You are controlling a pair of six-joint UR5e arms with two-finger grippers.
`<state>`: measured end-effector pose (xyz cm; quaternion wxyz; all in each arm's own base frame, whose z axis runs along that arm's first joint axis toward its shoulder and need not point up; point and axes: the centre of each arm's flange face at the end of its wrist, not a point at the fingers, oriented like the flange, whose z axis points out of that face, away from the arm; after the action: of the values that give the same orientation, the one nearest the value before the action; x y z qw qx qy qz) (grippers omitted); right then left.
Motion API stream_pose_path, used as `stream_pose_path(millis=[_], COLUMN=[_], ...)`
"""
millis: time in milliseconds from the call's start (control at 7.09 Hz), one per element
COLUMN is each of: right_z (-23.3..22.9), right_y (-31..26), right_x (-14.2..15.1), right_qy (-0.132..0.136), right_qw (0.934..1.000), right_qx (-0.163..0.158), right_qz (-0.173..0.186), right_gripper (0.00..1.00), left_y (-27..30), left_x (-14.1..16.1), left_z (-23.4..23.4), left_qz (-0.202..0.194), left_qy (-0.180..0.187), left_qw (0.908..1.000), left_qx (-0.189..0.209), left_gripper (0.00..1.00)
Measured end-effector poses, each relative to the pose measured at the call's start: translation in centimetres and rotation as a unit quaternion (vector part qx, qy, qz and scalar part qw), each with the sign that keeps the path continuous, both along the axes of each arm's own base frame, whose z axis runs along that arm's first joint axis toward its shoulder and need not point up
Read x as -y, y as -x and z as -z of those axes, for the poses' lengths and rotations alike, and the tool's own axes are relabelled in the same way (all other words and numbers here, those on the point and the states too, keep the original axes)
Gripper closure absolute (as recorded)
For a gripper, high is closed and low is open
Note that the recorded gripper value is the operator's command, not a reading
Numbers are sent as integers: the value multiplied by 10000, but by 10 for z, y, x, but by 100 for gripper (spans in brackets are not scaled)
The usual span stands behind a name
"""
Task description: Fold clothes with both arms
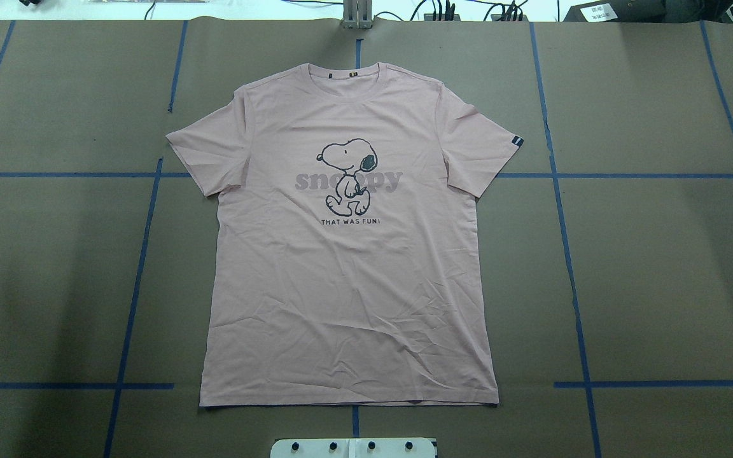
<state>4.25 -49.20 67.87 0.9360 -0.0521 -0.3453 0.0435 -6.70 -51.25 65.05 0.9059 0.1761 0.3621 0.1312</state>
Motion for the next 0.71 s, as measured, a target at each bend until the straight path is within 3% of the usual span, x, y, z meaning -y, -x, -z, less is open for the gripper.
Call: stream_pose_path(millis=[423,705], right_z=[2,16], right_y=[3,8], right_x=[1,15], right_qy=[-9,-194], right_qw=[9999,9997], right_qx=[113,117], right_qz=[6,56], right_gripper=[0,0], left_y=[0,-1], left_x=[0,4], left_z=[3,8], left_qz=[-1,5], left_qy=[-39,-207], left_qw=[10000,9998], left_qx=[-3,25], left_gripper=[0,0])
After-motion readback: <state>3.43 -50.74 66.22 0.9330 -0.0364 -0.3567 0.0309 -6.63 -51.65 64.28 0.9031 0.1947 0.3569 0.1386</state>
